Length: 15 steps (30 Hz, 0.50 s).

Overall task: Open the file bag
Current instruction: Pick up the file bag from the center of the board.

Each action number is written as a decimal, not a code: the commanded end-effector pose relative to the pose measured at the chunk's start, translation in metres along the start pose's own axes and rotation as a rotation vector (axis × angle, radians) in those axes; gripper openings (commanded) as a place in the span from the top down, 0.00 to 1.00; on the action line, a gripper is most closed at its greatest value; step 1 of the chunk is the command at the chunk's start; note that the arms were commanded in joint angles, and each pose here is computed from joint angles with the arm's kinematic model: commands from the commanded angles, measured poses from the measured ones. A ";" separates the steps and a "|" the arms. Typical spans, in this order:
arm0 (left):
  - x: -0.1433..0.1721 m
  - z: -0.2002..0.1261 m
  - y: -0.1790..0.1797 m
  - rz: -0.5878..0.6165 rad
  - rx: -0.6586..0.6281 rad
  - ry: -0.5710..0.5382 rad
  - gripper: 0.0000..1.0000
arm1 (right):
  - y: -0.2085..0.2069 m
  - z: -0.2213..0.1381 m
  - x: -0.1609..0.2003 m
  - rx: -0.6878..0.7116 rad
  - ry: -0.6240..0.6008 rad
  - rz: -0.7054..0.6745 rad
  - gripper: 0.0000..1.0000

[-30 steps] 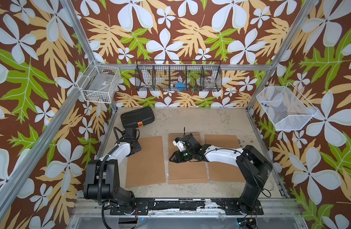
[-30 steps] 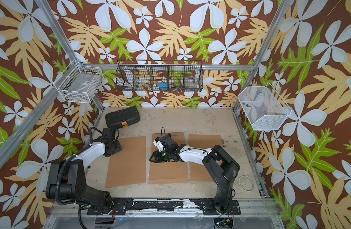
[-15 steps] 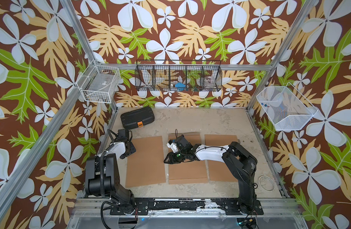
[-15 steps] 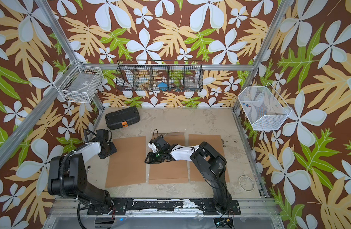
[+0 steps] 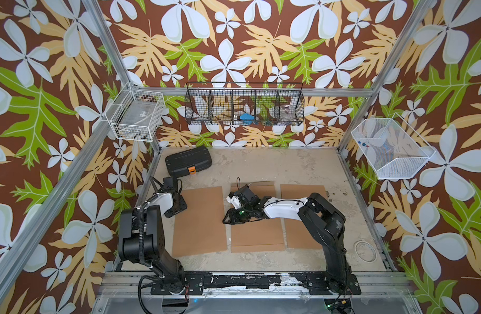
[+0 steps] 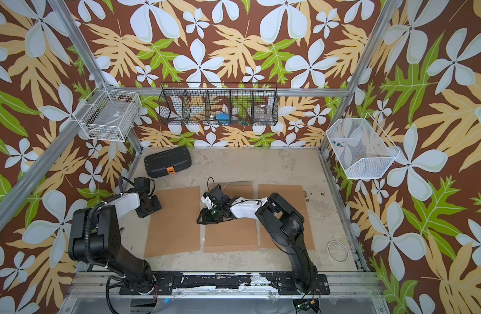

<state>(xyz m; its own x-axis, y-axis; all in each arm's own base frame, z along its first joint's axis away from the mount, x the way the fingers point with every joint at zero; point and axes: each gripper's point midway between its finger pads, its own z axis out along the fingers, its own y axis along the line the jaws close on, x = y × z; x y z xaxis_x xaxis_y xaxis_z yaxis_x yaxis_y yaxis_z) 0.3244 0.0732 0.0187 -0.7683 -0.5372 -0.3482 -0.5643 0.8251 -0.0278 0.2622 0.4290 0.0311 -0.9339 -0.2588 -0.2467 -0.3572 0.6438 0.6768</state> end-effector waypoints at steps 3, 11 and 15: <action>0.009 0.003 0.003 0.007 -0.004 0.036 0.47 | -0.004 0.003 -0.002 0.030 0.005 0.009 0.58; 0.014 0.007 -0.002 0.013 0.019 0.065 0.49 | -0.010 0.012 -0.002 0.038 0.013 0.035 0.58; 0.015 0.008 -0.002 0.012 0.022 0.069 0.50 | -0.015 0.014 -0.002 0.059 0.011 0.047 0.58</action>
<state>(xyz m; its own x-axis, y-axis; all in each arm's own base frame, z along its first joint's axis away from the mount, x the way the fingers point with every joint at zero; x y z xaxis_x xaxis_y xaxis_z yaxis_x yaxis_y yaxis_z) 0.3300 0.0750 0.0170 -0.7705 -0.5255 -0.3609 -0.5544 0.8318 -0.0275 0.2703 0.4417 0.0290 -0.9364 -0.2479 -0.2485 -0.3507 0.6313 0.6917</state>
